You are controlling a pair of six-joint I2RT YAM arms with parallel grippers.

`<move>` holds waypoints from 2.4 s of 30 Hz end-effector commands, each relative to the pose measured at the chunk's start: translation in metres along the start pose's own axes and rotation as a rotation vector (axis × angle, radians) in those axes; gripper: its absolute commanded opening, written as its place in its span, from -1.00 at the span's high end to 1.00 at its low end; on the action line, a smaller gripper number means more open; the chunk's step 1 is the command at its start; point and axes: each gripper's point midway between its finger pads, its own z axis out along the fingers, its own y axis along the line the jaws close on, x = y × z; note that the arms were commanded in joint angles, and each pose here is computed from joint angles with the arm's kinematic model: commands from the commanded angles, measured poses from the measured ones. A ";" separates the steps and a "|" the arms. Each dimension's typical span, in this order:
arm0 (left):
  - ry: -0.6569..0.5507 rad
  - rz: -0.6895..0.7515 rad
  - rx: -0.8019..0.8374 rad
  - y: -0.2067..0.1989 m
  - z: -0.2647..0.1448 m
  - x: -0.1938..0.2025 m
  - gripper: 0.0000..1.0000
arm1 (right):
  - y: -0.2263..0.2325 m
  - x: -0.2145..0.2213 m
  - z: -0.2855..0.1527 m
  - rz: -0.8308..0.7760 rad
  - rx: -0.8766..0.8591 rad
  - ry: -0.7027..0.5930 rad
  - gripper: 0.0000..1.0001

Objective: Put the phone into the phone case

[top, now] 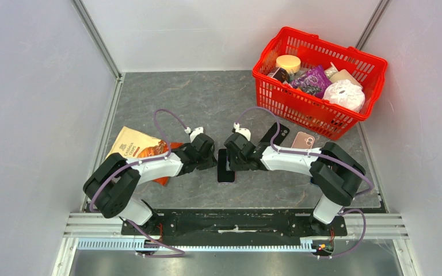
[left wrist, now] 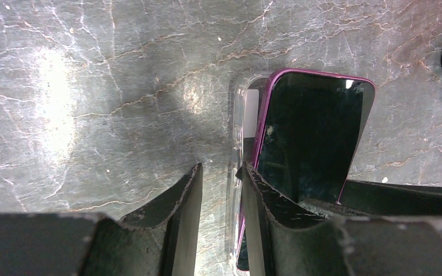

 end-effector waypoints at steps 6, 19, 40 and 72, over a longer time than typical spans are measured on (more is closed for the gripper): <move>0.036 0.032 -0.001 -0.004 0.002 0.007 0.24 | 0.014 0.002 -0.001 -0.061 -0.015 0.035 0.03; -0.084 0.033 -0.068 0.009 -0.024 -0.024 0.11 | 0.004 0.002 -0.018 -0.033 -0.017 0.020 -0.10; -0.009 0.033 -0.056 -0.015 0.021 -0.019 0.49 | 0.000 0.039 -0.022 -0.004 -0.020 0.092 0.47; 0.217 0.205 0.230 -0.100 0.054 0.007 0.50 | -0.062 -0.042 -0.103 0.043 0.121 -0.191 -0.07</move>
